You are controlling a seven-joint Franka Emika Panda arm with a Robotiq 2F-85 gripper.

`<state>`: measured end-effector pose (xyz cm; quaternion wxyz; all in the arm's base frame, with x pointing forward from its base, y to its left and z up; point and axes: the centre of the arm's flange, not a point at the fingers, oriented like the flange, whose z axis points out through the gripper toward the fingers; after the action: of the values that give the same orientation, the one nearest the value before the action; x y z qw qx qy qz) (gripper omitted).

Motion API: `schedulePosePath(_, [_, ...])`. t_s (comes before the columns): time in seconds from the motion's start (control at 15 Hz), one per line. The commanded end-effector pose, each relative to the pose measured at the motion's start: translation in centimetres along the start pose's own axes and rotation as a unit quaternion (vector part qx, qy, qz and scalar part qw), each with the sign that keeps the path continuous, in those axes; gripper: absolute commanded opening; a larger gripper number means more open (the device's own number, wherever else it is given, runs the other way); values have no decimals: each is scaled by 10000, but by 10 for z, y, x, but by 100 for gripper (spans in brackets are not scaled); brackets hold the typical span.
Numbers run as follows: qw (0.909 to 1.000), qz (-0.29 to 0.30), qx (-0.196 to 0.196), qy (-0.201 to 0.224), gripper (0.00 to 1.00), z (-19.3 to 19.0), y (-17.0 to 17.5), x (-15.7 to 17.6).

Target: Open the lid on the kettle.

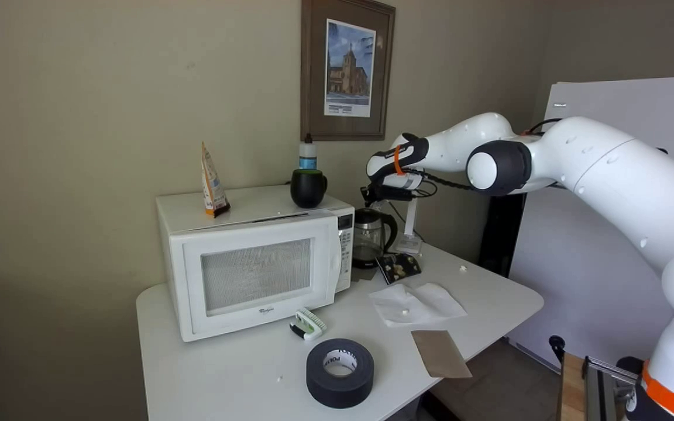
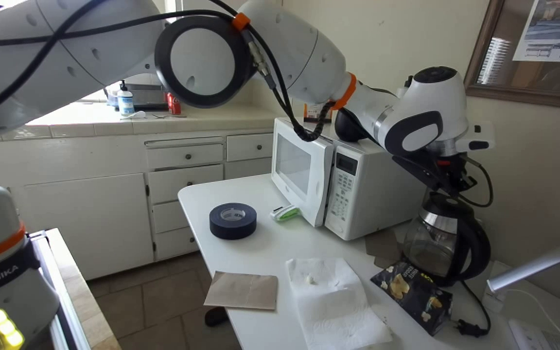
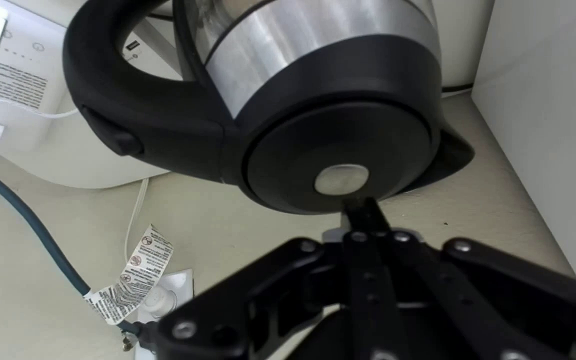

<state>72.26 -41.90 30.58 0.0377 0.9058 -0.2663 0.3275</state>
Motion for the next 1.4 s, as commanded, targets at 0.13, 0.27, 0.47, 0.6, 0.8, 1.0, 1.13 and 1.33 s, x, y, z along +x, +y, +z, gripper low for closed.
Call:
schedulePosePath(0.13, [9997, -28, -44, 227, 0, 17, -3, -1])
schedulePosePath(0.27, [9996, -18, -87, 265, 0, 20, -1, -1])
schedulePosePath(0.47, [9996, -9, -113, 240, 0, 23, 2, -2])
schedulePosePath(0.6, [9998, 5, -167, 131, 0, 28, 5, -4])
schedulePosePath(0.8, [9997, 8, -237, 20, 0, 38, 9, -8])
schedulePosePath(1.0, [9997, -56, -234, 34, 0, 40, 9, -8])
schedulePosePath(1.13, [9997, -16, -130, 188, 0, 27, 6, -3])
schedulePosePath(1.33, [9995, 66, -39, 303, 0, -4, 3, 5])
